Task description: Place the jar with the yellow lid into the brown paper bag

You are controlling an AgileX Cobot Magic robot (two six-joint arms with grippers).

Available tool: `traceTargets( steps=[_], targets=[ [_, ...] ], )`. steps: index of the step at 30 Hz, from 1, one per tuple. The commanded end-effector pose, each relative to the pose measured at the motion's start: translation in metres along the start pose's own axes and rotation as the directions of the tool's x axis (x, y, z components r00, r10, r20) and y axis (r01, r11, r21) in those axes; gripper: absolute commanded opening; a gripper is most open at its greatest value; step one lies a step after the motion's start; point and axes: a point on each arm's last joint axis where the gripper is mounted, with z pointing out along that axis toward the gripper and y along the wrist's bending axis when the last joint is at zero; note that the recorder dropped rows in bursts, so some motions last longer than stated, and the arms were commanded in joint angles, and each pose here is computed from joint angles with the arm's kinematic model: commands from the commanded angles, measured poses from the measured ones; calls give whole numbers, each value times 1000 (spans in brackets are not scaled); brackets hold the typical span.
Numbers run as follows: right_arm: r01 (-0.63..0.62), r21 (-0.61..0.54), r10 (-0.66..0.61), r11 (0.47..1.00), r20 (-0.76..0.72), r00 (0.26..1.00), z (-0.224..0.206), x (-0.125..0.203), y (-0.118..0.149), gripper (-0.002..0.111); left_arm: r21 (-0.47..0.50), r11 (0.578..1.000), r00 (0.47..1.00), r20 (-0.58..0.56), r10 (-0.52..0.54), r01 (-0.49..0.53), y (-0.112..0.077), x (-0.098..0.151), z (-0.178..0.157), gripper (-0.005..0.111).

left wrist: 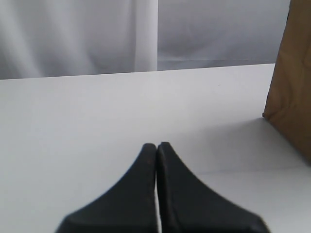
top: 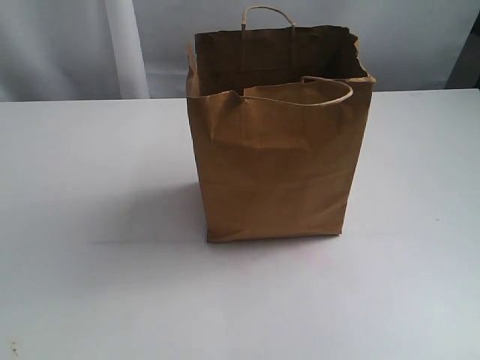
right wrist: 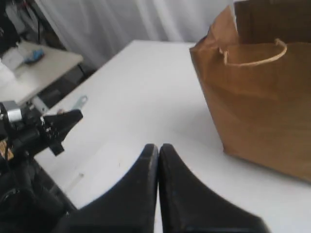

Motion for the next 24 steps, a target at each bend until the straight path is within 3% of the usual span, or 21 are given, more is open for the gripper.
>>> traceTargets(
  steps=[1, 3, 7, 12, 17, 20, 24],
  targets=[
    [-50, -24, 54, 998, 156, 986, 1, 24, -12, 0, 8, 1000, 1000, 8, -6, 6, -1, -1, 0, 1],
    [-96, -38, 100, 995, 121, 988, 6, 45, -18, 0, 8, 1000, 1000, 8, -6, 6, -1, -1, 0, 1],
    [-93, -17, 94, 995, 89, 992, 11, 57, -24, 0, 8, 1000, 1000, 8, -6, 6, -1, -1, 0, 1],
    [76, 98, -87, 992, 114, 990, 10, 54, -33, 0, 8, 1000, 1000, 8, -6, 6, -1, -1, 0, 1],
    [271, 244, -320, 931, 188, 929, 11, 48, -44, 0, 8, 1000, 1000, 8, -6, 6, -1, -1, 0, 1],
    [224, 343, -327, 912, 281, 902, 8, 51, -52, 0, 8, 1000, 1000, 8, -6, 6, -1, -1, 0, 1],
    [196, 428, -341, 882, 293, 893, 6, 63, -62, 0, 8, 1000, 1000, 8, -6, 6, -1, -1, 0, 1]
  ],
)
